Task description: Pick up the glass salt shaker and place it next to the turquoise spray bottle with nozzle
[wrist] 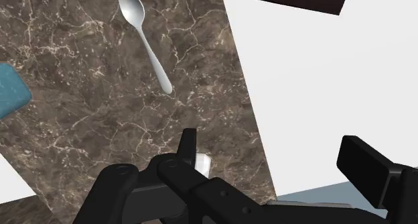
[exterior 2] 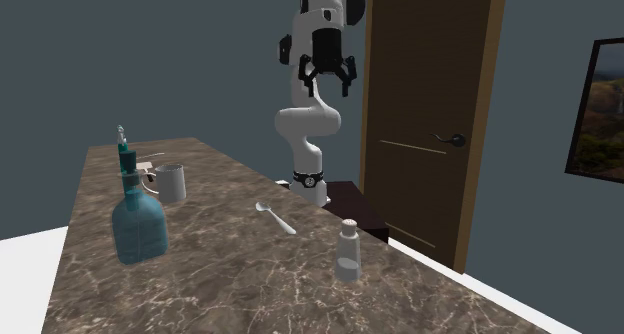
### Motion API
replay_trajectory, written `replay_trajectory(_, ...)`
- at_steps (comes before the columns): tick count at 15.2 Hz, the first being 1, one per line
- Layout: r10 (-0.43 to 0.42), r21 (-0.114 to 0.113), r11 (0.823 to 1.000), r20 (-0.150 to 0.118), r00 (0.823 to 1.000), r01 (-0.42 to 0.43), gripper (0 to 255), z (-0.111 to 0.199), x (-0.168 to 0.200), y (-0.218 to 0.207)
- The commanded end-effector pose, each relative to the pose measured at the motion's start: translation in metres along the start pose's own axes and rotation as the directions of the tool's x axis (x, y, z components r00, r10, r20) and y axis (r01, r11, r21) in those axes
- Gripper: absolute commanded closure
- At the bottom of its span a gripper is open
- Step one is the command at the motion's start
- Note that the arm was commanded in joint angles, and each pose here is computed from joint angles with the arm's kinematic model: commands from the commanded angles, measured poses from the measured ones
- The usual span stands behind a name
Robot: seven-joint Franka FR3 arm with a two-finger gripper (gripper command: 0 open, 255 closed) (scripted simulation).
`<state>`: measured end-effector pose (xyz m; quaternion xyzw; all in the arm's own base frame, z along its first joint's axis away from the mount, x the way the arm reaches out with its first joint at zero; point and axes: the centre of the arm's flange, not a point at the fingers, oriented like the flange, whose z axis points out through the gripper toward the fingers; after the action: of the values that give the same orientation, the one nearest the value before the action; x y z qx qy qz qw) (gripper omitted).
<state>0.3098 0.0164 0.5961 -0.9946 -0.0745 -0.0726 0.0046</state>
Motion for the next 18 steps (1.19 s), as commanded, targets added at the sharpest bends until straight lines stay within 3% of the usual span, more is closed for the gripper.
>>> replay_trajectory(1, 0.0, 0.0, 1.0, 0.0, 1.0, 0.0, 0, 0.0, 0.0, 0.0)
replay_trajectory(18, 0.086, 0.04, 0.995, 0.084, 0.993, -0.089, 0, 0.148, 0.178, 0.041)
